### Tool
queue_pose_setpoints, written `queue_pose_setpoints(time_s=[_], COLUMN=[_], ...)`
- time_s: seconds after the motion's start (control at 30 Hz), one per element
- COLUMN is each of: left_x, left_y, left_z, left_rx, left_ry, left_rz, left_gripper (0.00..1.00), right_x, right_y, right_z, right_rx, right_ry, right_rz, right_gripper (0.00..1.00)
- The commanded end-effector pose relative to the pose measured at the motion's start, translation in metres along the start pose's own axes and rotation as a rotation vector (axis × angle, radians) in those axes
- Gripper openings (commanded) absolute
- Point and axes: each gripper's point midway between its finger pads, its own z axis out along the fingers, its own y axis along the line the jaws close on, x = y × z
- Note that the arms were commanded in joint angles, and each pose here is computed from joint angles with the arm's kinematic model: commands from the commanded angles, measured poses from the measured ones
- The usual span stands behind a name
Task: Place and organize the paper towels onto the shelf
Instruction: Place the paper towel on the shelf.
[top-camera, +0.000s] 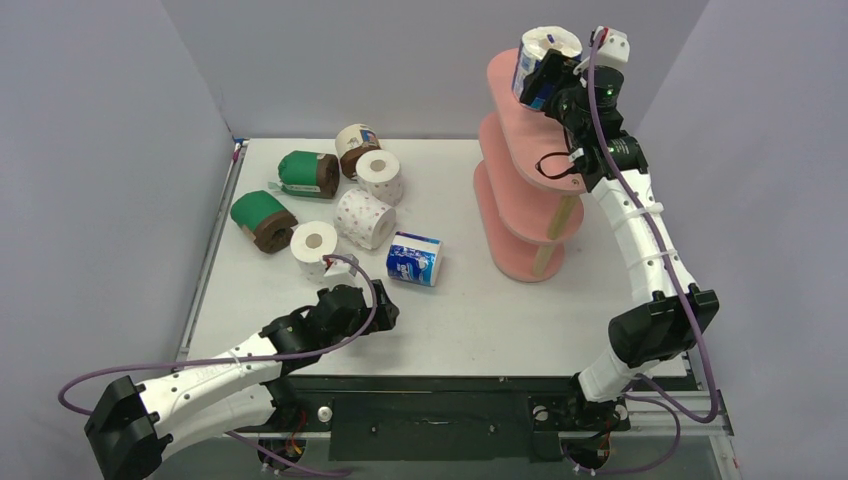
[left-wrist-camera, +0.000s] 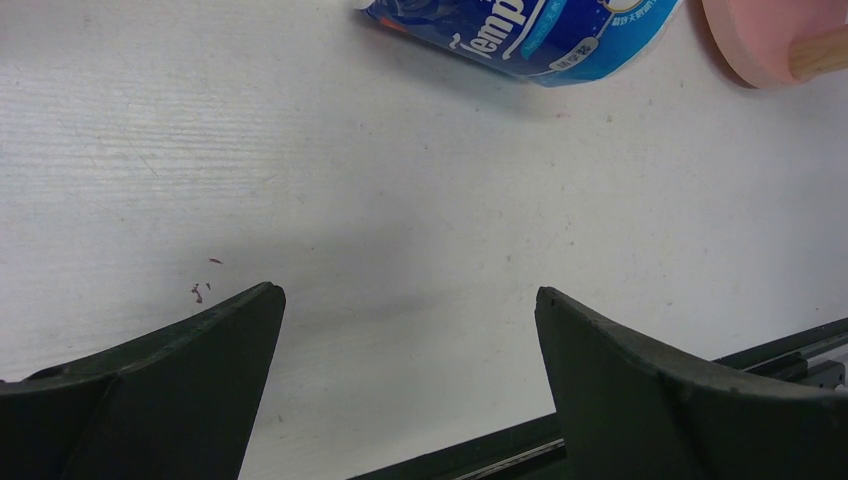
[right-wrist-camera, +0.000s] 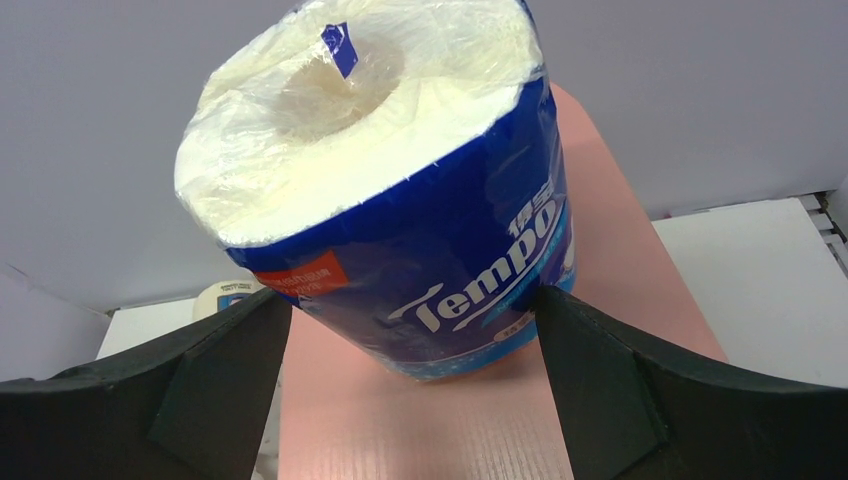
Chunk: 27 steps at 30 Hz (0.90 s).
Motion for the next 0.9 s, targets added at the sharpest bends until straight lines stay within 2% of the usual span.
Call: queue_pose_setpoints(time_s=[0.0,0.23,0.4,0.7,0.83,0.87], left_x=[-0.023,-0.024,-0.025,-0.032,-0.038,-0.04], left_y=[-0.023,-0.024,-0.024,-0.025,-0.024,-0.024], left_z=[-0.004,-0.004,-0.006,-0.013,-0.018,-0.02], left_rx=[0.069,0.074,0.078,0.091,0.088,0.086], left_ry=[-0.054,-0.054,-0.058,-0.085,-0.101,-0.105], left_rz=[-0.026,-0.028,-0.032,-0.045,-0.047,-0.048], left_gripper=[0.97,0.97,0.97,0.97,0.96,0.97], right_x=[-0.015,-0.017,-0.032,-0.066,-0.056,-0.04], right_y=[0.002,0.001,0.006,0.033,0.053,0.06], right_z=[0.0,-0.003,-0.021,-0.101,-0.141,-0.146], right_rx=[0.0,0.001,-0.013,-0.092,-0.163,-0.181], right_ry=[-0.035,-0.038,-0.071,-0.16,-0.148,-0.118], right_rz=[-0.008,-0.01,0.008,0.043,0.047,0.038], right_gripper=[0.87,0.87,0.89,0.92,0.92,0.92])
